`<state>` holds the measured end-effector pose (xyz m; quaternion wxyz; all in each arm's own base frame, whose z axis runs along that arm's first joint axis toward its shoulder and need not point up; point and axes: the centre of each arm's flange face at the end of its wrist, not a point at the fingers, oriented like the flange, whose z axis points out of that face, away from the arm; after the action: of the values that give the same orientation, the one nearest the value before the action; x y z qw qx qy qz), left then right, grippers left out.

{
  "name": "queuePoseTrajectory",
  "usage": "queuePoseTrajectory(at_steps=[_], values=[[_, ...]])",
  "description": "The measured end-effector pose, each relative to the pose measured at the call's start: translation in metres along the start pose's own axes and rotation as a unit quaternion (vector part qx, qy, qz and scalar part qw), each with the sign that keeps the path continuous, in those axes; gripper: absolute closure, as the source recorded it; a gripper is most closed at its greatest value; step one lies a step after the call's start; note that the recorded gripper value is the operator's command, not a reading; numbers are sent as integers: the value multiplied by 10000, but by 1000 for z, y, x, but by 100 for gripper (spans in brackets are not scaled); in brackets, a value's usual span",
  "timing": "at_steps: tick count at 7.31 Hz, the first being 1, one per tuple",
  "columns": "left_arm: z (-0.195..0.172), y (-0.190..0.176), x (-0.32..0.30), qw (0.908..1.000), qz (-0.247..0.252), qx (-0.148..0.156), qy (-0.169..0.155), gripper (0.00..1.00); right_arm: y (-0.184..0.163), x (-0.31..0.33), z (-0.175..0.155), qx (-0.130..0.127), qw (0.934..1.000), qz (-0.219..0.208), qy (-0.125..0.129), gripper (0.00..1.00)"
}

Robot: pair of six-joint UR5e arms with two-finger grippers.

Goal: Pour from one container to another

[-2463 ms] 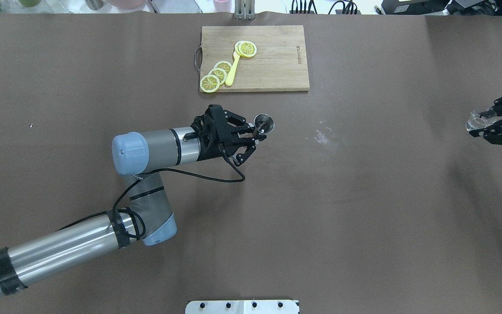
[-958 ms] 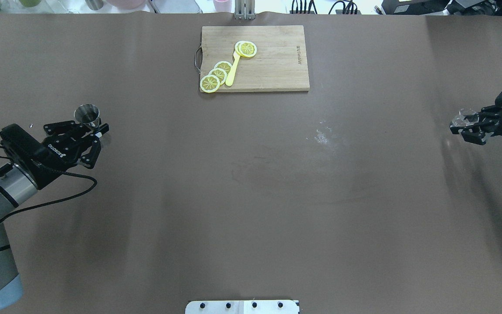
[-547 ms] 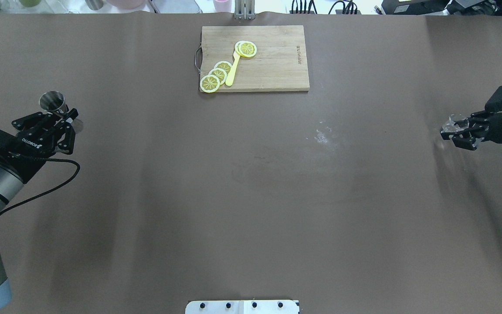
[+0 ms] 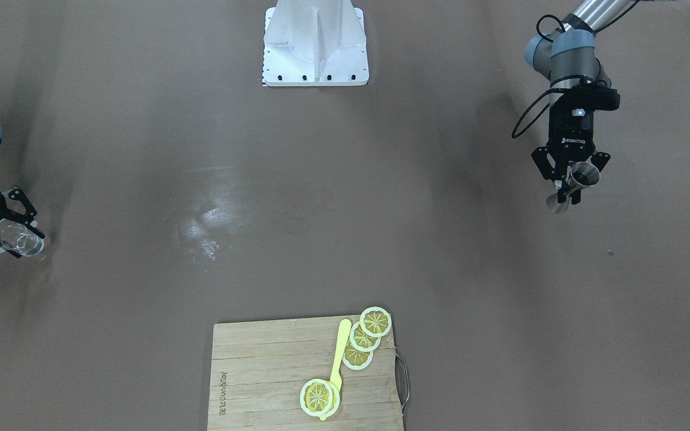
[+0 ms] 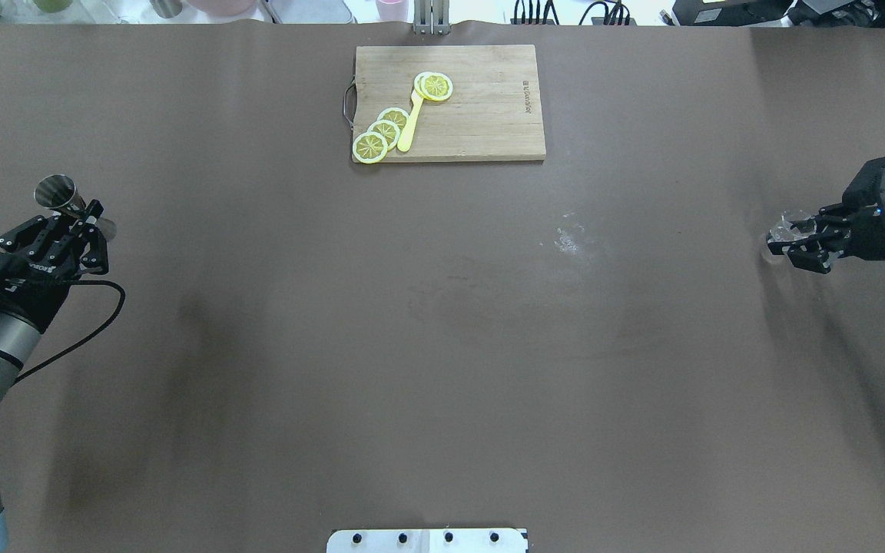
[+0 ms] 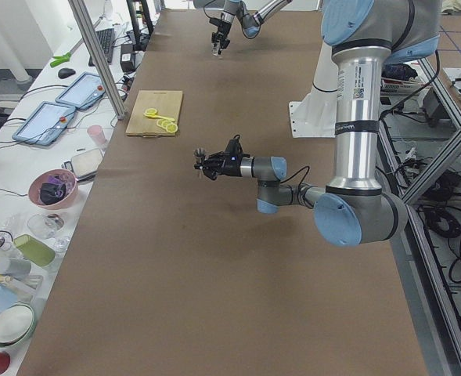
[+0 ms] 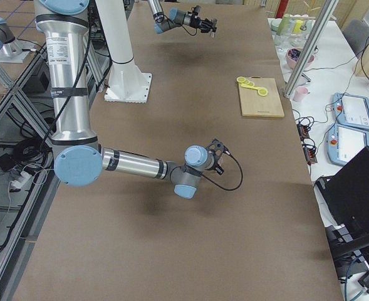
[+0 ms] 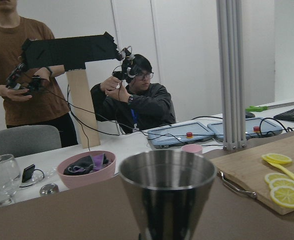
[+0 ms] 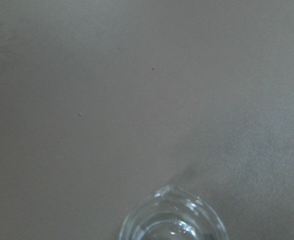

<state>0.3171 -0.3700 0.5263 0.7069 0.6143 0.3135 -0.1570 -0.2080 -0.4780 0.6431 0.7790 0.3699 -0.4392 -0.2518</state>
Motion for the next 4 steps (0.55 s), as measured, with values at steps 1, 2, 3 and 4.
queuePoseTrajectory(at_steps=[1,2,3,4], values=[[-7,-1,-6,9998,-106,-90,-139,100,1,-1,1,-9,10000,-8,-7,100],[-14,-5,-12,9994,-179,-183,-241,100,1,-1,1,-13,10000,-14,-3,100],[-19,-4,-18,9988,-241,-271,-320,100,2,-1,2,-17,10000,-19,14,100],[-21,1,-22,9983,-277,-344,-382,100,4,-2,3,-22,10000,-26,29,100]])
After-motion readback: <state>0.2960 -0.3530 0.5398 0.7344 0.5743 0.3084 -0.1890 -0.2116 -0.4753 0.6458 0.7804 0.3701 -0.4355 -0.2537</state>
